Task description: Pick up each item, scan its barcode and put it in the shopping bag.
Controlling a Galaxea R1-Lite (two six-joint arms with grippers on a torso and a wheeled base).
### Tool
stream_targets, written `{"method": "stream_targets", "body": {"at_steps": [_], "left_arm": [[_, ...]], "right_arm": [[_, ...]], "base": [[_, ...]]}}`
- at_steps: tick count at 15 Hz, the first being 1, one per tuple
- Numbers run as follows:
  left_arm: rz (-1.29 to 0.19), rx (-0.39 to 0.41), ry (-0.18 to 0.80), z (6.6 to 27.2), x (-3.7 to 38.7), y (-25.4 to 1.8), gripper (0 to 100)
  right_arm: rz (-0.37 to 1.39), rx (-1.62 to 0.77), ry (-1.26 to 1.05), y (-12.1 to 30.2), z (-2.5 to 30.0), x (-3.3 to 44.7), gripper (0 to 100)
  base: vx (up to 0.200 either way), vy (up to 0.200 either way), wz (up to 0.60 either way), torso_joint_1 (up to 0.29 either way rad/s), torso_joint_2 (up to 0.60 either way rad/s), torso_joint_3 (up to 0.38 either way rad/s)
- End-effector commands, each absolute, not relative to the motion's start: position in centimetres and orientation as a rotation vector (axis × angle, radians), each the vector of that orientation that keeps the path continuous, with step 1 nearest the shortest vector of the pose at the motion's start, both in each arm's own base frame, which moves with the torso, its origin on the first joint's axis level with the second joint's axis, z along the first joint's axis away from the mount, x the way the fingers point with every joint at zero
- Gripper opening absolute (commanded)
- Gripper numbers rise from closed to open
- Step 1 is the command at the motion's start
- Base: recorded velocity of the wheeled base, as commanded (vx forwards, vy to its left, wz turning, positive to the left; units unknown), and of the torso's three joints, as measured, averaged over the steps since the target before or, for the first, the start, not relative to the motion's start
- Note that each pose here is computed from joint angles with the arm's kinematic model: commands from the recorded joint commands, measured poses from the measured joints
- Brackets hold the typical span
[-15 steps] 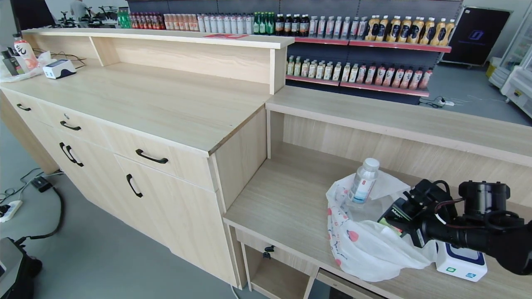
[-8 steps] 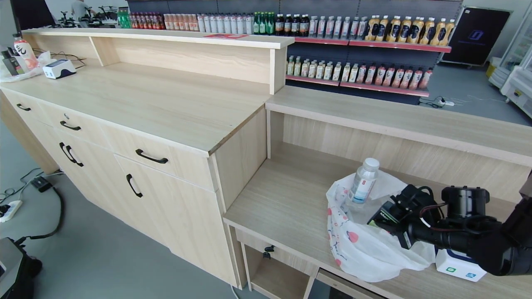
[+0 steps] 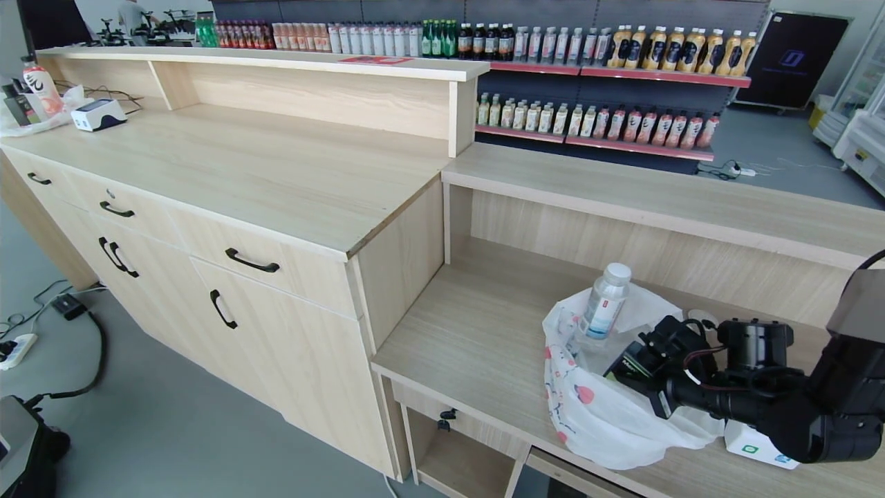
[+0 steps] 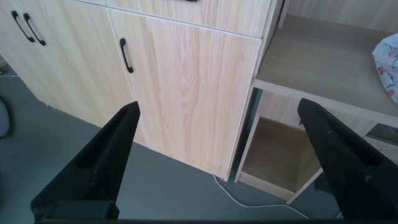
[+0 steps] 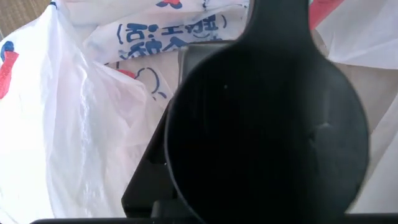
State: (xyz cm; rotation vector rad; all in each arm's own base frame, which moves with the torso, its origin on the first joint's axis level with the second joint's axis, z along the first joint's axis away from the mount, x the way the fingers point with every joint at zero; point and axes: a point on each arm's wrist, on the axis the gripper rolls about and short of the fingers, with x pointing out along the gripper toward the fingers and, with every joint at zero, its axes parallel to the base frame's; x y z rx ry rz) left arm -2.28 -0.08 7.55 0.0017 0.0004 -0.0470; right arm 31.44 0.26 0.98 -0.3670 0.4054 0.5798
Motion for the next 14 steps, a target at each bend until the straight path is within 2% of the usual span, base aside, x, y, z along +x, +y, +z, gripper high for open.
{"method": "stream_targets", "body": {"at_steps": [1, 14], "left_arm": [[-0.048, 0.002, 0.001, 7.6, -2.3, -0.1, 100], [-0.046, 0.002, 0.001, 7.6, -2.3, -0.1, 100]], "right_arm": [[0.593, -0.353, 0.428, 0.6, 0.0, 31.6, 0], [0.599, -0.32, 0.412, 1.4, -1.4, 32.9, 0]], "base": [[0.0, 0.0, 0.0, 0.0, 0.0, 0.0], [0.0, 0.0, 0.0, 0.0, 0.0, 0.0]]}}
